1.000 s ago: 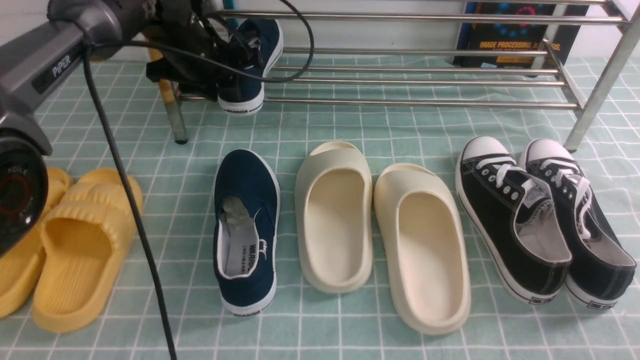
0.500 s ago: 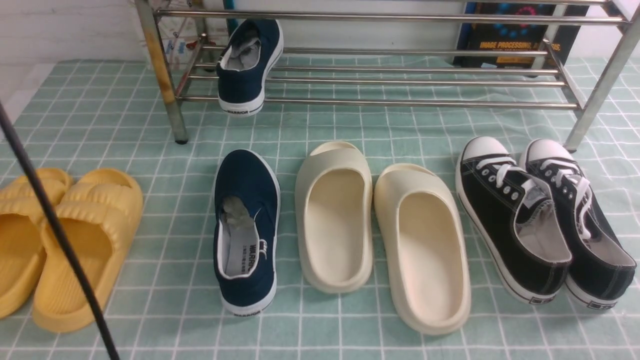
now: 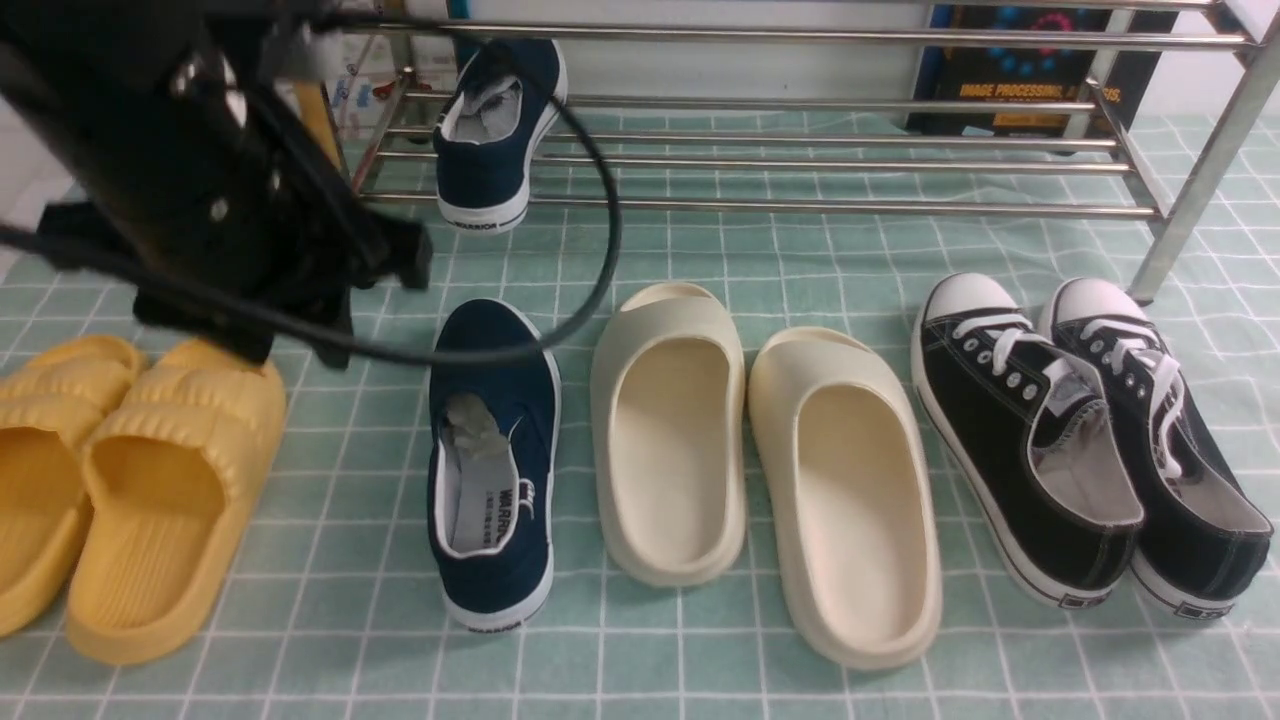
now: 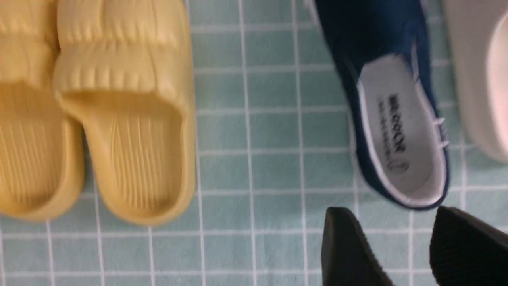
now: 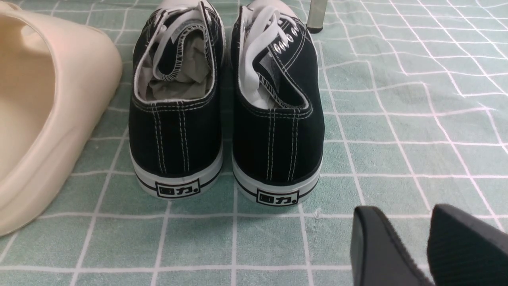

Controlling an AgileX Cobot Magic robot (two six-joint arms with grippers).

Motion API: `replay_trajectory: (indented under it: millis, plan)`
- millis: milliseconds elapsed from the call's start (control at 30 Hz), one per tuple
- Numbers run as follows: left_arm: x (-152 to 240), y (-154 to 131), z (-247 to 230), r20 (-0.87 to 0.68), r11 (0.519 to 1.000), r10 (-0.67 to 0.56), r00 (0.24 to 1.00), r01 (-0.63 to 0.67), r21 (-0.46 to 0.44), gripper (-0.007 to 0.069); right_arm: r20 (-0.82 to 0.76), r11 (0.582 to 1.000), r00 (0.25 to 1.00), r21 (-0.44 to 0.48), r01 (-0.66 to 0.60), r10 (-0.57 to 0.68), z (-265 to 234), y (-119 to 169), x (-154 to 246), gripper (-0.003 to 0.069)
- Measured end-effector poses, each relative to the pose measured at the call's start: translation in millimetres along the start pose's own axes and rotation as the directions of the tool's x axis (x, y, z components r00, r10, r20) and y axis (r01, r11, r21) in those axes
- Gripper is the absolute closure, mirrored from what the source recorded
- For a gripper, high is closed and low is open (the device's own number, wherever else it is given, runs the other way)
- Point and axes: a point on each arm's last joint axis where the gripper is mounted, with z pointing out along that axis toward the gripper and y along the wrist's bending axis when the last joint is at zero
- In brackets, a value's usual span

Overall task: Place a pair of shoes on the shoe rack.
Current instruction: Use the left arm to grab the shoe closest to it

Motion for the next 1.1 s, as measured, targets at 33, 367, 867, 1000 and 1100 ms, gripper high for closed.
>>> replay_trajectory:
  millis: [33,367,867,1000,1100]
  plan:
    - [6,0,11,-0.034,1.0,-0.009,0.999,0.009,-0.007,0.0313,0.0,1.0,1.0,0.0,0.0,0.0,0,0,0,0.0419]
    - [22,-17,89,-0.086,0.99,-0.078,0.993,0.087,0.113,0.0315,0.0,1.0,1.0,0.0,0.0,0.0,0,0,0,0.0419]
    - [15,-30,159,-0.174,0.989,-0.098,0.98,0.115,0.089,0.0442,0.0,1.0,1.0,0.0,0.0,0.0,0,0,0,0.0419]
    - [14,-28,156,-0.179,0.993,-0.077,0.981,0.091,0.069,0.0572,0.0,1.0,1.0,0.0,0.0,0.0,0,0,0,0.0419]
    - [5,-26,138,-0.186,0.997,-0.043,0.982,0.052,0.048,0.0629,0.0,1.0,1.0,0.0,0.0,0.0,0,0,0,0.0419]
